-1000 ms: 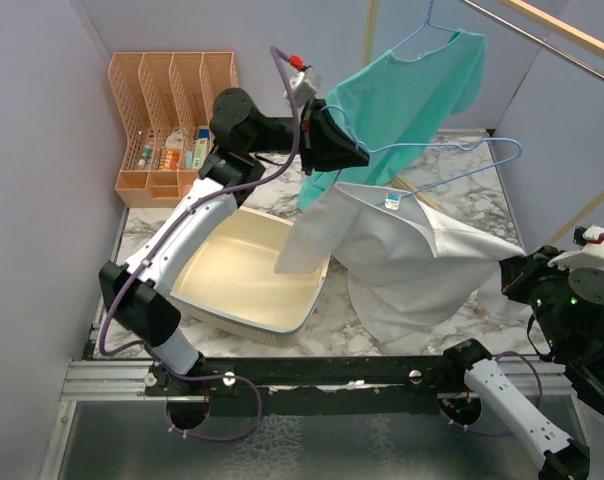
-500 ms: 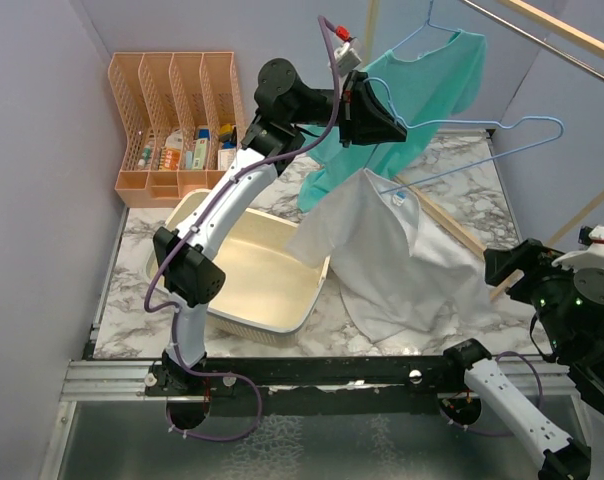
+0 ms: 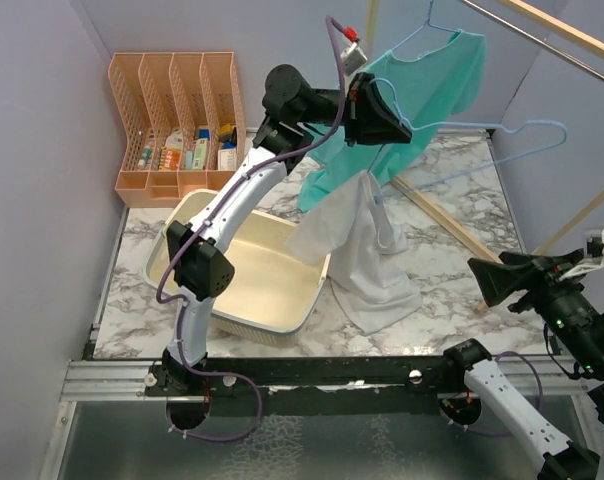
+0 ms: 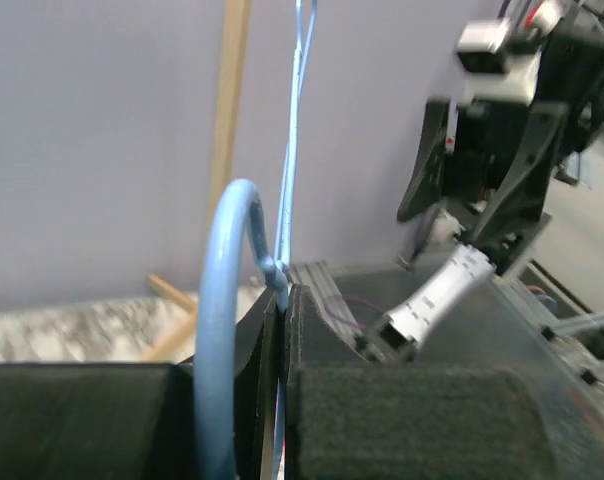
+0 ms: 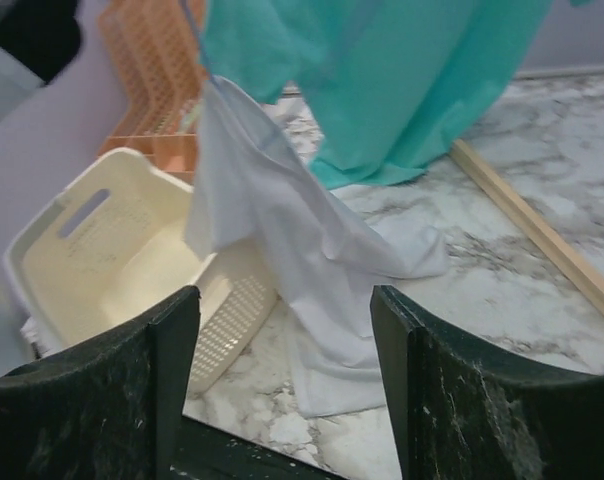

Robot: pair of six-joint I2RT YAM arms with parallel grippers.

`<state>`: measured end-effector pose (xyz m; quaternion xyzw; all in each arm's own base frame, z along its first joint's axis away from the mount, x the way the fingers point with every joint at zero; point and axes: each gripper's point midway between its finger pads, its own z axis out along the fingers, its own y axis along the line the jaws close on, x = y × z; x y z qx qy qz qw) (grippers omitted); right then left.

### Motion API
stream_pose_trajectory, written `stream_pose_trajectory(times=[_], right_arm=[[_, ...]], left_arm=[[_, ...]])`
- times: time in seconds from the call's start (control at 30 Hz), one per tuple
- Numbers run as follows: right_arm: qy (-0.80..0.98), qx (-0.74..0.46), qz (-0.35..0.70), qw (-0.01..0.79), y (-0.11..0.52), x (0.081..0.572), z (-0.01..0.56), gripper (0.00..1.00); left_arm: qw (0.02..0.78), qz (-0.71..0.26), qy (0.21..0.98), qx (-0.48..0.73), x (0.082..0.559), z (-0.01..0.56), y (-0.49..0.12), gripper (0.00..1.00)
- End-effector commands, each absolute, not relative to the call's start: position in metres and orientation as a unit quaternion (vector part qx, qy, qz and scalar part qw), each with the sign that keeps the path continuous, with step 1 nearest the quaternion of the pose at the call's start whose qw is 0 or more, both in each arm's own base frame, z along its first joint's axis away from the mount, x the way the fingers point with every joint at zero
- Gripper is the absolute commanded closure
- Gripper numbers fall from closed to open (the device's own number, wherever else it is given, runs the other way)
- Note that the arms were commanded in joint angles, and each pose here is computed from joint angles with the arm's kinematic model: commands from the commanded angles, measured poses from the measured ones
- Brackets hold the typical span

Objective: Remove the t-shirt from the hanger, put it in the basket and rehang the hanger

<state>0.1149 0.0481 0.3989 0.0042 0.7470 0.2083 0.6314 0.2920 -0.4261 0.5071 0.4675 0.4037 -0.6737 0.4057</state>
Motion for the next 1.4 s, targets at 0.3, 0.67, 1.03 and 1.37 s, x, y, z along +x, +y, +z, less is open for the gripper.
stream_pose_trajectory(times=[0.3, 0.67, 1.03, 1.37], right_arm=[[0.725, -0.192, 0.284, 0.597, 0.112, 0.117, 0.446, 0.38], [0.809, -0.179, 0.233, 0.509, 0.120, 0.175, 0.381, 0.38], [0.809, -0.173, 0.214, 0.519, 0.110, 0.168, 0.369, 0.46], [0.805, -0.172, 0.208, 0.529, 0.106, 0.166, 0.369, 0.56]], left_arm=[[0.292, -0.589, 0.546, 0.519, 0.244, 0.357, -0.414, 1.00], [0.308, -0.552, 0.523, 0.571, 0.200, 0.374, -0.393, 1.00], [0.325, -0.575, 0.469, 0.586, 0.176, 0.412, -0.382, 1.00], [0.318, -0.621, 0.402, 0.593, 0.153, 0.445, -0.374, 1.00]])
